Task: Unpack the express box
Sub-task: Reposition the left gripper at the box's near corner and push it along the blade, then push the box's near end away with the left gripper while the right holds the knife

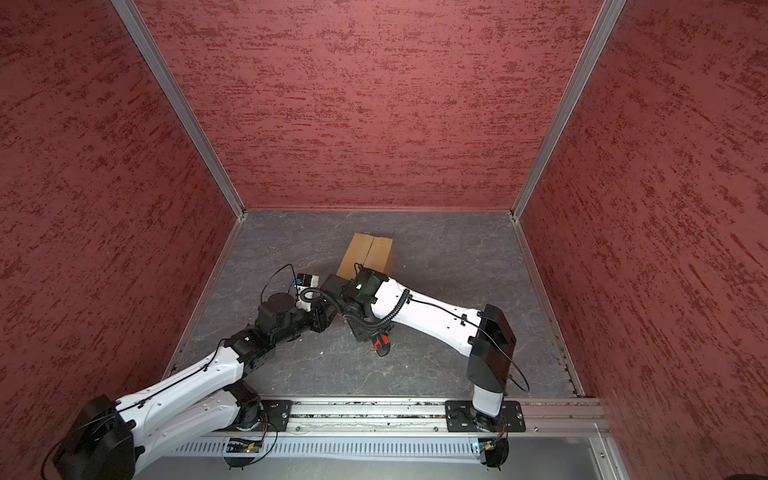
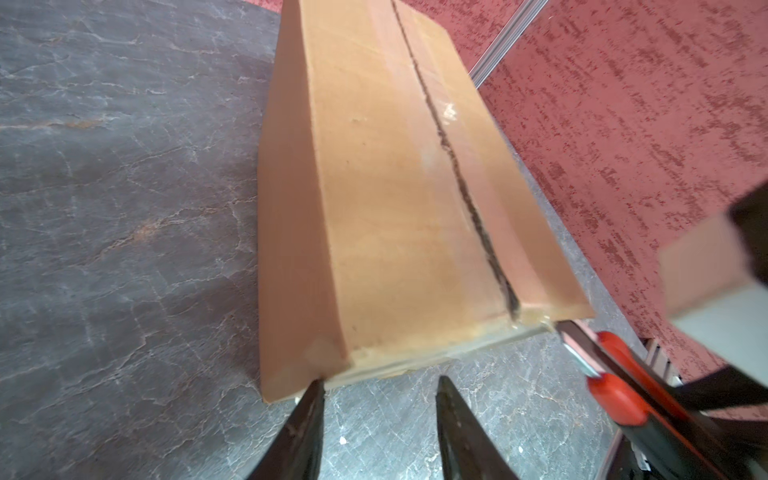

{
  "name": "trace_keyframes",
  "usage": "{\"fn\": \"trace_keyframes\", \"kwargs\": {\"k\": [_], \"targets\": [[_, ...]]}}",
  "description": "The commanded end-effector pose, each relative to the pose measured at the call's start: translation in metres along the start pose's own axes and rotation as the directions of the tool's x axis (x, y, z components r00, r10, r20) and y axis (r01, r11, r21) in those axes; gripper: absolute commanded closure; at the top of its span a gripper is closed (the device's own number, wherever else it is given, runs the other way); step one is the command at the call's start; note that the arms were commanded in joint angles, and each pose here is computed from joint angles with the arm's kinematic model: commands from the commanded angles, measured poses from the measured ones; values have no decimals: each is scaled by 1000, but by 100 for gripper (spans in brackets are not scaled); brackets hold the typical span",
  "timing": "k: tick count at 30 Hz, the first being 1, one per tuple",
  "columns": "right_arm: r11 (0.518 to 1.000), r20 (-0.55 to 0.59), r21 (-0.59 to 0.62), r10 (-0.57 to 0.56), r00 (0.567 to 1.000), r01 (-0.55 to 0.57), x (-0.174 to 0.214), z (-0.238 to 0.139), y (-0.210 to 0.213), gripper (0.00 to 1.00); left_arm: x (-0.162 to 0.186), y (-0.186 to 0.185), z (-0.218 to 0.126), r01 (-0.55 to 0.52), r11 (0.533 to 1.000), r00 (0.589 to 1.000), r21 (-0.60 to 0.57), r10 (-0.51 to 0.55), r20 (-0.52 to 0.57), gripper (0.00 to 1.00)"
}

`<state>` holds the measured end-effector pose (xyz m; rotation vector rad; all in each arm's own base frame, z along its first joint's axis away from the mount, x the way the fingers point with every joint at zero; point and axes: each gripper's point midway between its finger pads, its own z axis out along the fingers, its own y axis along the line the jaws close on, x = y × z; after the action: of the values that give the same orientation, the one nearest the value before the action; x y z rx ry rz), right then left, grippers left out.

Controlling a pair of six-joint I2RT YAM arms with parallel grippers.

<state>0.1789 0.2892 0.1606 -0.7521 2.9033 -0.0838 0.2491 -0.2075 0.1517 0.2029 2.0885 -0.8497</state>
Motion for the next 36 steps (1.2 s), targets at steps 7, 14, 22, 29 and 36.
{"fn": "trace_keyframes", "kwargs": {"k": [7, 14, 22, 29, 36], "targets": [[995, 46, 90, 43, 998, -47, -9, -2, -12, 100, -23, 7, -12, 16, 1000, 999, 1, -16, 40, 54], [991, 52, 116, 60, 997, -66, -9, -2, -17, 100, -29, 23, -6, 52, 998, 998, -24, -51, 44, 55], [993, 53, 98, 56, 997, -61, -10, -2, -14, 100, -37, 28, 13, 91, 996, 995, -9, -91, 46, 61], [996, 55, 68, 46, 997, -49, -13, -5, -7, 100, -41, 13, 23, 76, 996, 996, 52, -79, 51, 62], [998, 55, 54, 35, 998, -38, -17, -4, -3, 100, -31, -19, 25, 19, 992, 999, 125, -25, 46, 62]]}}
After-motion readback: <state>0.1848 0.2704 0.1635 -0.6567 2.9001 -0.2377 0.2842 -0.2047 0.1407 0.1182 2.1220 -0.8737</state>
